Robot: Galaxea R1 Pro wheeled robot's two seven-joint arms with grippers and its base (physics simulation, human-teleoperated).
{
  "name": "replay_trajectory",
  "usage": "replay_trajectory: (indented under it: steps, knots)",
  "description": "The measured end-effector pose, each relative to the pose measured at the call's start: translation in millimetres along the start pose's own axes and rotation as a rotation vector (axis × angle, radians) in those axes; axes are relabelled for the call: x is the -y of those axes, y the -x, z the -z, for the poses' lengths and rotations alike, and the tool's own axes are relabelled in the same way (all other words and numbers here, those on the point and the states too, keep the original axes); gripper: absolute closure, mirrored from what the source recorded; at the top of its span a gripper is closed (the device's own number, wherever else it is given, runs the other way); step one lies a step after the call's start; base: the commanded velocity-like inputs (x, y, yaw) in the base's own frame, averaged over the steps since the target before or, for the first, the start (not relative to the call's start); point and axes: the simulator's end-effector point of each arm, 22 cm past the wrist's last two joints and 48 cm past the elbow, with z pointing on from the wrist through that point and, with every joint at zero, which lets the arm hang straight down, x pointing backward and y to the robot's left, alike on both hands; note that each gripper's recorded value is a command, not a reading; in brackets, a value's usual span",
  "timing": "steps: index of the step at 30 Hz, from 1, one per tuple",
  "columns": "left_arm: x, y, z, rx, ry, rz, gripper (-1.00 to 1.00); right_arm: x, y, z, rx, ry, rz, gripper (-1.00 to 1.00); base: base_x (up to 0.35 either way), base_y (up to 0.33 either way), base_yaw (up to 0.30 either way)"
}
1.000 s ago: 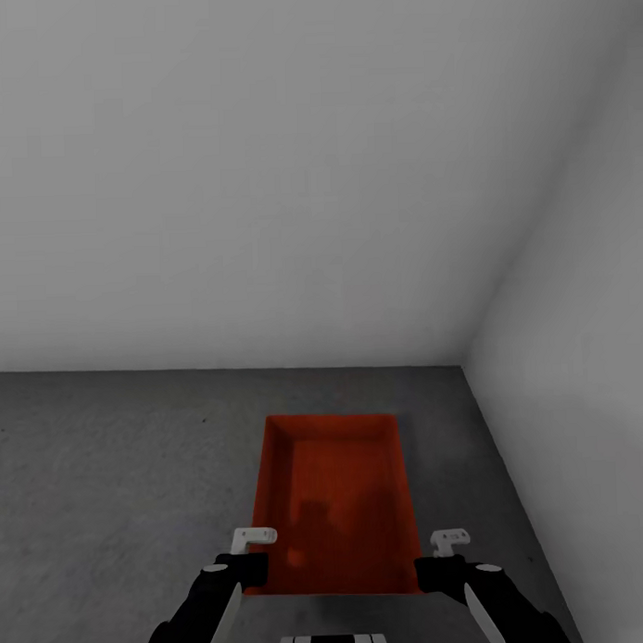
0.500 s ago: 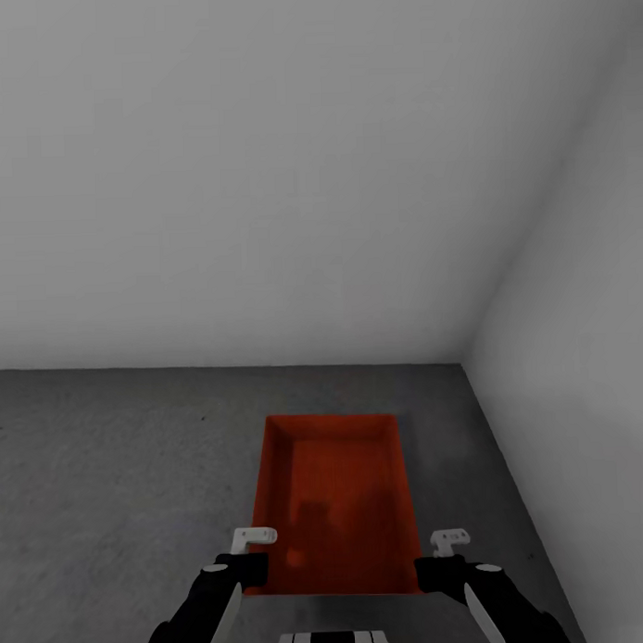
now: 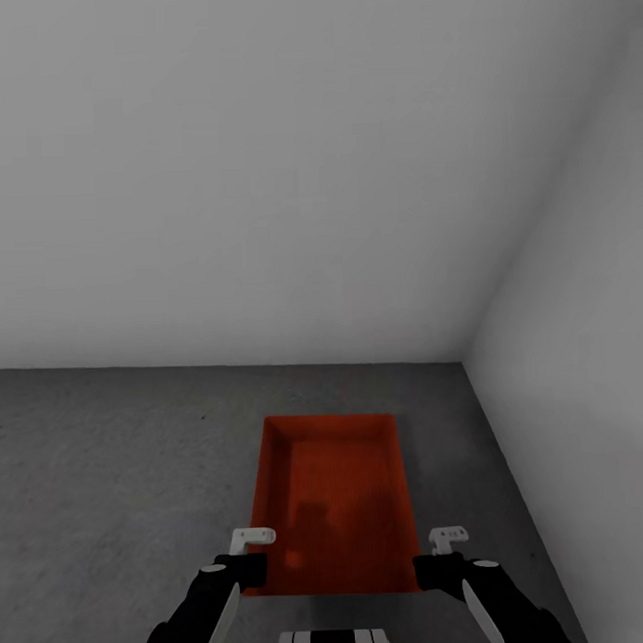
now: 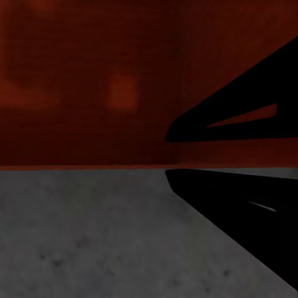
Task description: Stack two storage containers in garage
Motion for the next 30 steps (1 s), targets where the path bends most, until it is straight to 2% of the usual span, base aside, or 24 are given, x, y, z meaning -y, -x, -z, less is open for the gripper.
replay_trajectory:
  steps: [26,27,28,30]
  knots:
    - [0.0,0.0,0.0,0.000,0.000,0.000,1.00,0.0,0.0,0.0,0.000,0.000,0.000,1.00,0.000,0.000,0.000]
    - [0.0,0.0,0.0,0.000,0.000,0.000,-1.00,0.0,0.0,0.0,0.000,0.000,0.000,-1.00,0.000,0.000,0.000]
    - [4.5,0.7,0.3,-0.001,-0.001,0.024,-1.00,-6.8,-4.7,-2.7,0.004,0.013,0.027,-1.00,0.000,0.000,0.000]
    - [5.4,0.7,0.3,-0.001,-0.003,0.027,-1.00,-7.1,-4.9,-2.8,0.004,0.014,0.026,-1.00,0.000,0.000,0.000]
